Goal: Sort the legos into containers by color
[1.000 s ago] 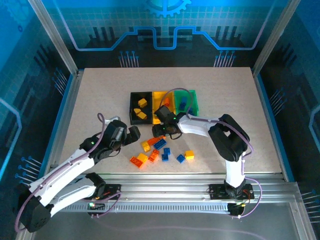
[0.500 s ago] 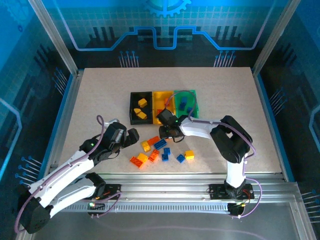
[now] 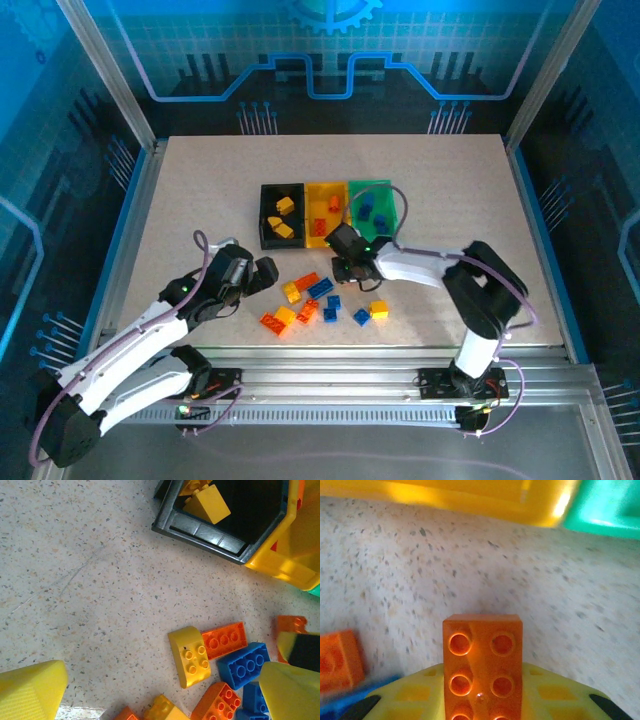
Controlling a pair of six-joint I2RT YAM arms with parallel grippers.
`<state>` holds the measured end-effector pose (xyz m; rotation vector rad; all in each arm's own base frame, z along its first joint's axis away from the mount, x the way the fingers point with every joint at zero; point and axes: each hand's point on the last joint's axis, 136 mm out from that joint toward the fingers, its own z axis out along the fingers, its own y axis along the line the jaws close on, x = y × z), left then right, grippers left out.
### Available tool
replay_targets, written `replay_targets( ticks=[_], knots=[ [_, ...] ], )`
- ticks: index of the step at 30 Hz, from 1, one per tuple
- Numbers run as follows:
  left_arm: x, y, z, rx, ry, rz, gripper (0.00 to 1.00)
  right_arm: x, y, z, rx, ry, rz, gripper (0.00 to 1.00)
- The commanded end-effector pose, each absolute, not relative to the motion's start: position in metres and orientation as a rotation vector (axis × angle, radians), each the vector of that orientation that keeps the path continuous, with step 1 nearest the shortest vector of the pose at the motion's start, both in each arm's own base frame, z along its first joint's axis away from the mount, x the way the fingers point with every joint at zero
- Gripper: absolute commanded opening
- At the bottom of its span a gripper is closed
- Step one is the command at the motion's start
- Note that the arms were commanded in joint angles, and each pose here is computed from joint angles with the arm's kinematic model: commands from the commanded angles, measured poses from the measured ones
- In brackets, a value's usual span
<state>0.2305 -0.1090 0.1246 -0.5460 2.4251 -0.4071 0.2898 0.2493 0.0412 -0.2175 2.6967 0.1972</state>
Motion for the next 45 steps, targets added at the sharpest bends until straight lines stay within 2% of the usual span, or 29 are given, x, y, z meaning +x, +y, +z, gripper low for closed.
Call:
replay_targets(
  ticks=[1, 5, 10, 16, 21, 23, 26, 30, 33, 42, 45],
  knots=[
    [0.231, -0.103, 0.119, -0.544, 2.424, -0.363, 0.99, 0.295, 0.24, 0.085, -0.227, 2.579, 0.241, 0.23],
    [0.23, -0.104, 0.111, -0.55, 2.433, -0.366, 0.99, 0.306, 0.245, 0.128, -0.258, 2.486, 0.326, 0.23],
    [0.23, -0.107, 0.105, -0.552, 2.453, -0.369, 0.99, 0.349, 0.269, 0.155, -0.246, 2.455, 0.349, 0.24],
    [0.232, -0.114, 0.102, -0.541, 2.475, -0.398, 0.99, 0.414, 0.272, 0.127, -0.109, 2.544, 0.222, 0.23],
    [0.231, -0.118, 0.098, -0.538, 2.498, -0.41, 0.99, 0.443, 0.279, 0.105, -0.089, 2.595, 0.167, 0.26],
    [0.231, -0.118, 0.098, -0.537, 2.497, -0.414, 0.99, 0.447, 0.281, 0.1, -0.087, 2.606, 0.155, 0.29],
    [0.232, -0.12, 0.099, -0.524, 2.494, -0.425, 0.99, 0.454, 0.283, 0.103, -0.076, 2.593, 0.173, 0.41],
    [0.234, -0.123, 0.103, -0.494, 2.493, -0.43, 0.99, 0.453, 0.288, 0.128, -0.078, 2.552, 0.24, 0.59],
    [0.236, -0.124, 0.104, -0.475, 2.493, -0.43, 0.99, 0.442, 0.293, 0.151, -0.099, 2.513, 0.302, 0.65],
    [0.243, -0.15, 0.097, -0.353, 2.567, -0.501, 0.98, 0.372, 0.272, 0.171, -0.083, 2.483, 0.454, 0.67],
    [0.249, -0.167, 0.087, -0.293, 2.622, -0.519, 0.88, 0.35, 0.256, 0.16, -0.069, 2.499, 0.452, 0.67]
  ],
)
